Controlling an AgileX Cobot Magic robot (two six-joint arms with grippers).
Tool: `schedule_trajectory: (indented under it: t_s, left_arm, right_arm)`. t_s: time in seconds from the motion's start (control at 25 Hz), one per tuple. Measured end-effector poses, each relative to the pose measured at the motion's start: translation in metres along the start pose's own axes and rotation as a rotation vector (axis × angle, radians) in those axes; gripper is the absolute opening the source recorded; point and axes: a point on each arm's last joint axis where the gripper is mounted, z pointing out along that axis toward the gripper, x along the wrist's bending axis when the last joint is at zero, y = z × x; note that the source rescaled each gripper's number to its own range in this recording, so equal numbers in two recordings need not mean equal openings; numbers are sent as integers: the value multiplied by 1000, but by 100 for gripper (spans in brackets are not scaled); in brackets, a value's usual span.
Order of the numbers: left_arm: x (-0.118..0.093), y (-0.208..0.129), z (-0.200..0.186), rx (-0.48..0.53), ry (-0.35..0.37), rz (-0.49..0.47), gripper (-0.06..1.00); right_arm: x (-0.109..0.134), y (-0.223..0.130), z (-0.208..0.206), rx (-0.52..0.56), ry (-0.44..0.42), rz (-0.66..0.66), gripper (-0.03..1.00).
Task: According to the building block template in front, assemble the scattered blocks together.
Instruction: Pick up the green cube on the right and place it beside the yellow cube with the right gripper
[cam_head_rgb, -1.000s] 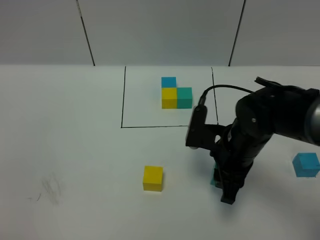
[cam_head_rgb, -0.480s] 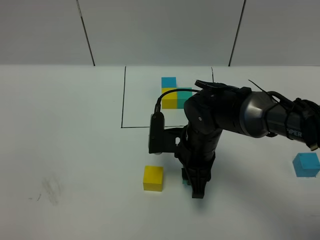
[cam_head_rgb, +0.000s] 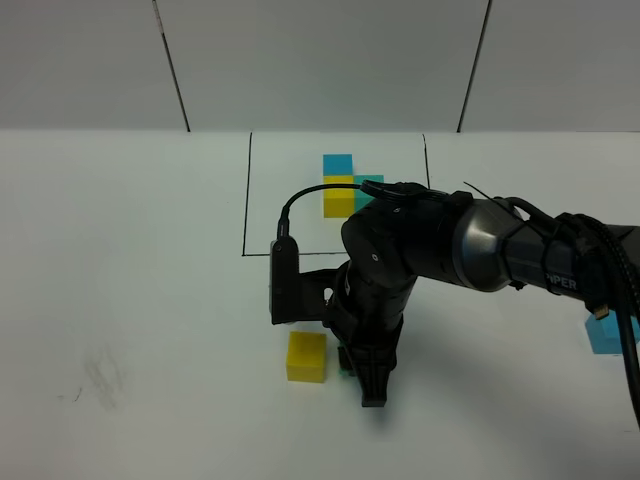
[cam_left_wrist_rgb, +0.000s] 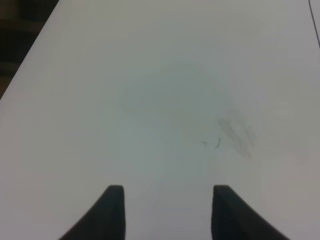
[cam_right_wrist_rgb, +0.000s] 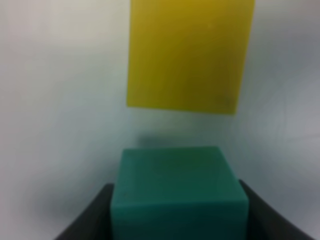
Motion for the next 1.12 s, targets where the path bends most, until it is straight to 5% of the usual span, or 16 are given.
schedule_trajectory:
  t_s: [1.12]
  left_arm:
    - [0, 0, 0, -1, 0, 0, 0]
  right_arm:
    - [1, 6, 20, -22, -6, -33, 2]
